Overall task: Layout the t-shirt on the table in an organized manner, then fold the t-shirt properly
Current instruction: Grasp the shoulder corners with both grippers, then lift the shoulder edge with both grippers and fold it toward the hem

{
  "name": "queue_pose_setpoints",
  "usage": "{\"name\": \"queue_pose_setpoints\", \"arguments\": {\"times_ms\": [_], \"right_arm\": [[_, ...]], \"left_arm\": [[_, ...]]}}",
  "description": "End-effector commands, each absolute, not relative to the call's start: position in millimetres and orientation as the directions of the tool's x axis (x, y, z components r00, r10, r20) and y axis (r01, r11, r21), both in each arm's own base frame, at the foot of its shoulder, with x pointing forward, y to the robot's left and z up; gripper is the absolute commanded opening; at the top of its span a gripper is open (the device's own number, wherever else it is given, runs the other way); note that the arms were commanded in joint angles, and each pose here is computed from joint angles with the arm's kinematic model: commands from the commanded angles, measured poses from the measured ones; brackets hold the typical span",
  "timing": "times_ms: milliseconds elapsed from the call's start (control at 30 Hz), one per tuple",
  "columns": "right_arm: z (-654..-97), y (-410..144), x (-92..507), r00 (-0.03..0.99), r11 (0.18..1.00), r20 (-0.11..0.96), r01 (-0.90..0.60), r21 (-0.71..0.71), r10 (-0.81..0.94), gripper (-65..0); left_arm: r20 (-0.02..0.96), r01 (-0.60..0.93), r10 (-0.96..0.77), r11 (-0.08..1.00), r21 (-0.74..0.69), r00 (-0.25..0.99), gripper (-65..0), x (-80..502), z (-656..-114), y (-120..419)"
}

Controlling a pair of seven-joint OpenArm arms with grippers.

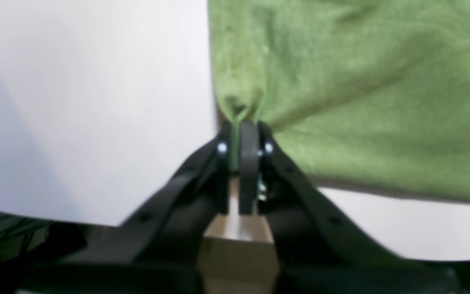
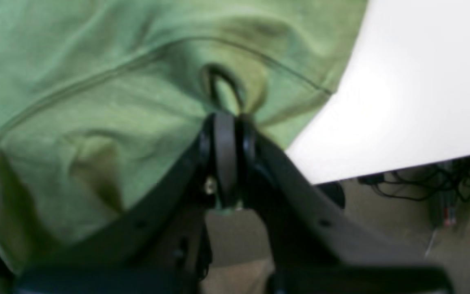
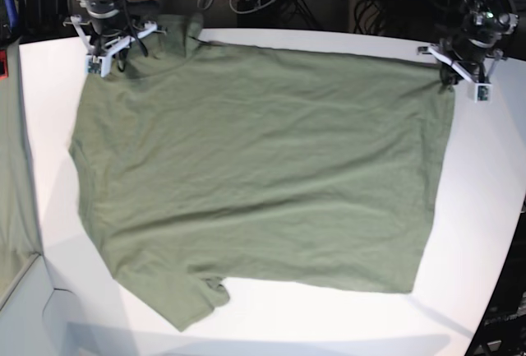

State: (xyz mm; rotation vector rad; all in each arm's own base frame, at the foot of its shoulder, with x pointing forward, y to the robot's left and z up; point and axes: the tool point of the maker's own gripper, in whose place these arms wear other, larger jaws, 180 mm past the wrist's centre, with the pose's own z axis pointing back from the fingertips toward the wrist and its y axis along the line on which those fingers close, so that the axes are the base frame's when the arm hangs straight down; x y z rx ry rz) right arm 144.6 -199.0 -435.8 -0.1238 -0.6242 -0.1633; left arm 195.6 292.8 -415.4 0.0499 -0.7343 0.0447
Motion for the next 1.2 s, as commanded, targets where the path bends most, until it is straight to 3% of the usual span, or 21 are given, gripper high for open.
{"name": "queue_pose_setpoints", "arguments": {"times_ms": [0,400,1167], "right_arm": [[-445,-196,128,0.845,0.98,0.52,0.186,-0.069,-0.123,-65.0],[-389,-202,170,0.741,0.979,0.667,0.18,-0.092,-0.073,-65.0],[-351,-222,241,0.645,0.976,0.764,0.186,-0.114,-0.033,-65.0]], "left_arm": [[0.702,-0.056,0.005,0.997,0.05,0.712,-64.8,203,-403,299],[0.734,-0.045,-0.031,0.996,0.083,0.679,-64.8,210,-383,299],[0.85,-0.074,-0.03,0.994,0.081,0.526,-64.8,265,-333,293]]}}
